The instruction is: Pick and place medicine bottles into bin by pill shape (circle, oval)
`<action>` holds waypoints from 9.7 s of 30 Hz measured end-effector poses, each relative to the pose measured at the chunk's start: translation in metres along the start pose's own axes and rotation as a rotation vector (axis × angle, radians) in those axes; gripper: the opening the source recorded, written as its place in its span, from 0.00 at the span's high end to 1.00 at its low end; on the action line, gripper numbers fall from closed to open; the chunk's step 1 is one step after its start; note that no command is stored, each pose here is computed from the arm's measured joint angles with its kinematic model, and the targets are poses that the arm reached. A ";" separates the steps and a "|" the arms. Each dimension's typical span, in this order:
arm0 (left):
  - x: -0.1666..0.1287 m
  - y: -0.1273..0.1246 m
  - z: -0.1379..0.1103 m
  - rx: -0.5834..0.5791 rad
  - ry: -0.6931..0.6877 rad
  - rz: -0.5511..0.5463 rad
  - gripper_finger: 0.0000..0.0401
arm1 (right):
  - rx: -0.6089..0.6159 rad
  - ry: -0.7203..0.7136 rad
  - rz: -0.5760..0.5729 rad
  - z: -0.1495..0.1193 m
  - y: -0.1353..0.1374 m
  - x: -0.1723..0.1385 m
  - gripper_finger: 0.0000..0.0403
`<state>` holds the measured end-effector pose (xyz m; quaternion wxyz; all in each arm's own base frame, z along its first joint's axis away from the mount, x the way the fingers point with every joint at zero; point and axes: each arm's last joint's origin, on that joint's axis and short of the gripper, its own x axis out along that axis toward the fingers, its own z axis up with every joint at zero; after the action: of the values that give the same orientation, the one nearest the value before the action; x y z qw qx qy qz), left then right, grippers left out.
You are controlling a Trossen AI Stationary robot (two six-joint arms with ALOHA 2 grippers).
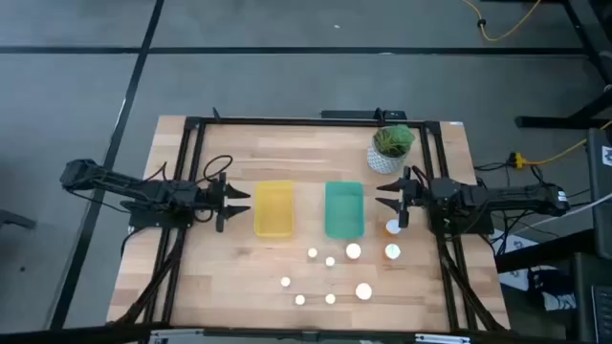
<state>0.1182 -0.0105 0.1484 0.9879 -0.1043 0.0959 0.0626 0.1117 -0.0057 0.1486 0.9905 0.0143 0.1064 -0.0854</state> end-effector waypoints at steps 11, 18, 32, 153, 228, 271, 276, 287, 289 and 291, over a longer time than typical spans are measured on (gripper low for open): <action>0.000 0.000 0.000 0.000 0.000 0.000 0.55 | 0.000 0.000 0.000 0.000 0.000 0.000 0.59; 0.000 0.000 0.000 0.000 0.000 0.000 0.55 | 0.000 0.000 0.000 0.000 0.000 0.000 0.59; 0.000 0.000 0.000 0.000 0.000 0.000 0.55 | 0.000 0.000 0.000 0.000 0.000 0.000 0.59; 0.059 -0.031 0.086 0.108 -0.149 0.121 0.55 | 0.193 -0.246 -0.244 0.022 -0.007 -0.003 0.59; 0.184 -0.025 0.201 0.078 0.292 0.026 0.55 | 0.380 0.154 -0.029 0.082 -0.001 -0.031 0.59; 0.155 -0.111 0.209 0.036 0.143 0.183 0.55 | 0.455 0.694 -0.319 0.098 -0.006 -0.055 0.59; 0.149 -0.130 0.204 0.056 0.154 0.121 0.55 | 0.523 0.726 -0.281 0.097 -0.004 -0.056 0.59; 0.140 -0.152 0.197 0.081 0.159 0.073 0.55 | 0.609 0.760 0.028 0.106 0.019 -0.033 0.59; 0.139 -0.152 0.196 0.086 0.167 0.073 0.55 | 0.597 0.782 0.056 0.105 0.025 -0.029 0.59; 0.139 -0.151 0.195 0.095 0.184 0.078 0.55 | 0.592 0.826 0.063 0.103 0.032 -0.025 0.59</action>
<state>0.3095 -0.1006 0.3367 0.9756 -0.0589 0.1929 0.0868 0.1143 0.0249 0.2549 0.8214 0.3301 0.4598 -0.0693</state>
